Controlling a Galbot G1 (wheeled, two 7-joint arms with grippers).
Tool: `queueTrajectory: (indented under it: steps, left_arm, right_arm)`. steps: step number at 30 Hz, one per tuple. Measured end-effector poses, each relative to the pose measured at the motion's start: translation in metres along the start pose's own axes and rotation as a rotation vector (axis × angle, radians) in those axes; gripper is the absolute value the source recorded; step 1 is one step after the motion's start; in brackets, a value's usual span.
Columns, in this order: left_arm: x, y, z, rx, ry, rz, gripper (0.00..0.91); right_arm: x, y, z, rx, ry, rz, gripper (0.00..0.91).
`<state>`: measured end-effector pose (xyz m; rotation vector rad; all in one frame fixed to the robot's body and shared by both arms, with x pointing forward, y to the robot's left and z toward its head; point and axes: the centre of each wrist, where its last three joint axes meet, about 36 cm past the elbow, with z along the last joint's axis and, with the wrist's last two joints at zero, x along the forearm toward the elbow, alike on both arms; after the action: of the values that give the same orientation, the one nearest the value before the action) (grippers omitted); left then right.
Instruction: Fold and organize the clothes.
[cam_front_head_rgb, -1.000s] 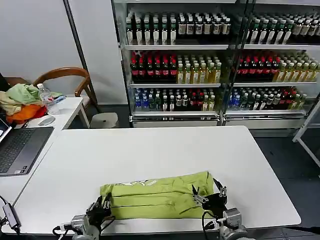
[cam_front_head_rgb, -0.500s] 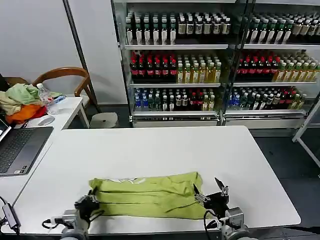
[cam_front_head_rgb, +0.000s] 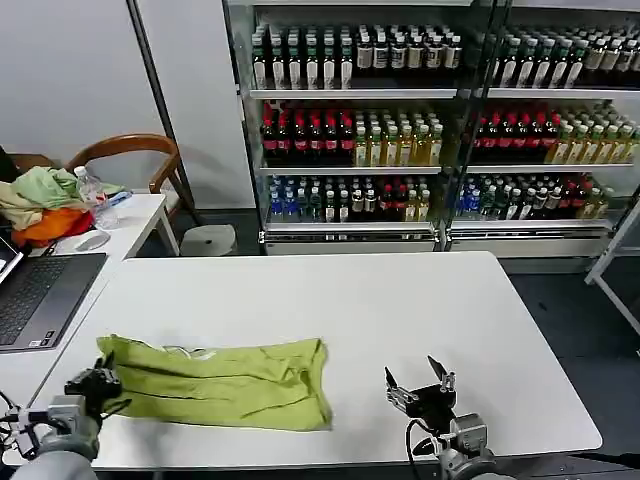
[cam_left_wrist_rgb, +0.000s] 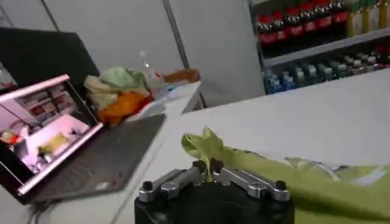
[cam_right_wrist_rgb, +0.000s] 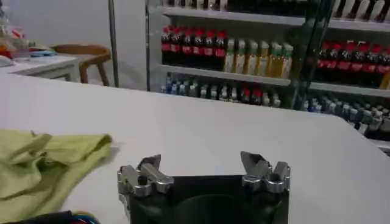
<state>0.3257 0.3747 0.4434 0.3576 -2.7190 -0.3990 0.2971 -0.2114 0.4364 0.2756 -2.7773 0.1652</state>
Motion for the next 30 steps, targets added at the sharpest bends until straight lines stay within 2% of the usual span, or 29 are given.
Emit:
queueTrajectory:
  steps: [4,9,20,30]
  left_arm:
    - [0.011,-0.008,-0.015,0.013,-0.038,0.034,0.040]
    - [0.028,-0.038,-0.026,0.050,-0.074,0.138,0.040]
    - [0.052,-0.111,-0.021,0.144,-0.112,0.405,0.040]
    - [0.046,-0.159,-0.010,0.162,-0.129,0.520,0.040]
  right_arm:
    - [0.002,-0.001,0.000,0.002,-0.002,0.004,0.907]
    - [0.004,-0.002,0.000,0.004,-0.002,0.015,0.907]
    - [0.006,-0.003,0.000,0.012,-0.004,0.031,0.907]
    - [0.008,-0.007,0.002,0.021,0.004,0.044,0.907]
